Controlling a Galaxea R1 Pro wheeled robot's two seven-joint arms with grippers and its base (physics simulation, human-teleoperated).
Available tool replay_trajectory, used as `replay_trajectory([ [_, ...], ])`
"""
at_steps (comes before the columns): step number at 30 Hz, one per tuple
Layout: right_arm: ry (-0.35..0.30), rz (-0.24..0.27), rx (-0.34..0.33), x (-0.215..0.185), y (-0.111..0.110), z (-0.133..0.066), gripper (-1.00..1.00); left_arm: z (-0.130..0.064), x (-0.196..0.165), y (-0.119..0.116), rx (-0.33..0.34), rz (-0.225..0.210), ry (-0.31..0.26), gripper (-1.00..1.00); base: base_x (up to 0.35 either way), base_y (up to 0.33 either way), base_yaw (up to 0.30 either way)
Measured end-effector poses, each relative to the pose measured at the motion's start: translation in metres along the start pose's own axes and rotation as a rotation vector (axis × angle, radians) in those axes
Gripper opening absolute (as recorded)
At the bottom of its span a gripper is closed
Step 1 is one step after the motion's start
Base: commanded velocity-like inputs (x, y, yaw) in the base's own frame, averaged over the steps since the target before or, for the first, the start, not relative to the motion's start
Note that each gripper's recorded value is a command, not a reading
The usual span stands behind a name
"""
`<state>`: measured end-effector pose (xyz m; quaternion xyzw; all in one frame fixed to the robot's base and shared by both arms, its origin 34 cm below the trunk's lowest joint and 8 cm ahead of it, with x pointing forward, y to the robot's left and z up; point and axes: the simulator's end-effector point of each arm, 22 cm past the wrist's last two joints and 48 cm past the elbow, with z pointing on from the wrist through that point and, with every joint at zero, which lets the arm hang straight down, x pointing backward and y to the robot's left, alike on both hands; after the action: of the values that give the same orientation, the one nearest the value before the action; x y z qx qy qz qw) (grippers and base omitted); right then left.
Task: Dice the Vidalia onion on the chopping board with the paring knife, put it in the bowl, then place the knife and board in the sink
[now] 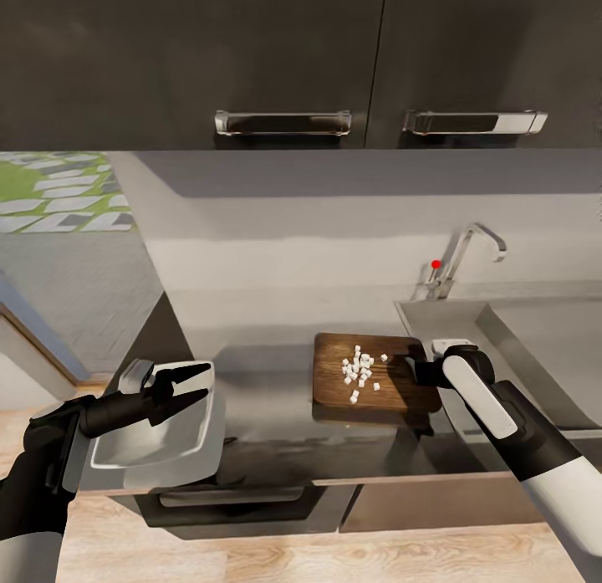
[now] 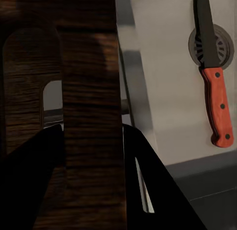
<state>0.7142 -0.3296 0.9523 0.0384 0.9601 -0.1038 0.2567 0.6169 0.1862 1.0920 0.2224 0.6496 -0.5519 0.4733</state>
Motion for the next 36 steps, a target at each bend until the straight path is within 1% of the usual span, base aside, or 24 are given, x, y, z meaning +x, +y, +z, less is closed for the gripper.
replay_trajectory([
  [13, -0.018, 0.004, -0.001, -0.006, -0.002, -0.010, -1.00, 0.000, -0.008, -0.007, 0.005, 0.018, -0.006, 1.00, 0.000, 0.000, 0.000],
  [28, -0.022, 0.009, 0.000, -0.008, -0.004, -0.011, -1.00, 0.000, -0.009, -0.007, 0.005, 0.021, -0.006, 1.00, 0.000, 0.000, 0.000],
  [30, -0.024, 0.020, 0.004, -0.010, -0.007, -0.011, -1.00, 0.000, -0.009, -0.007, 0.005, 0.021, -0.006, 1.00, 0.000, 0.000, 0.000],
  [32, -0.029, 0.047, 0.005, -0.014, -0.014, -0.012, -1.00, 0.000, -0.009, -0.007, 0.005, 0.021, -0.007, 1.00, 0.000, 0.000, 0.000],
  [33, -0.026, 0.047, 0.009, -0.014, -0.016, -0.012, -1.00, 0.000, -0.009, -0.007, 0.005, 0.021, -0.006, 1.00, 0.000, 0.000, 0.000],
  [34, -0.028, 0.065, -0.003, -0.015, -0.015, -0.012, -1.00, 0.000, -0.009, -0.007, 0.005, 0.020, -0.006, 1.00, 0.000, 0.000, 0.000],
  [36, -0.026, 0.066, 0.001, -0.015, -0.017, -0.012, -1.00, 0.000, -0.009, -0.007, 0.005, 0.020, -0.006, 1.00, 0.000, 0.000, 0.000],
])
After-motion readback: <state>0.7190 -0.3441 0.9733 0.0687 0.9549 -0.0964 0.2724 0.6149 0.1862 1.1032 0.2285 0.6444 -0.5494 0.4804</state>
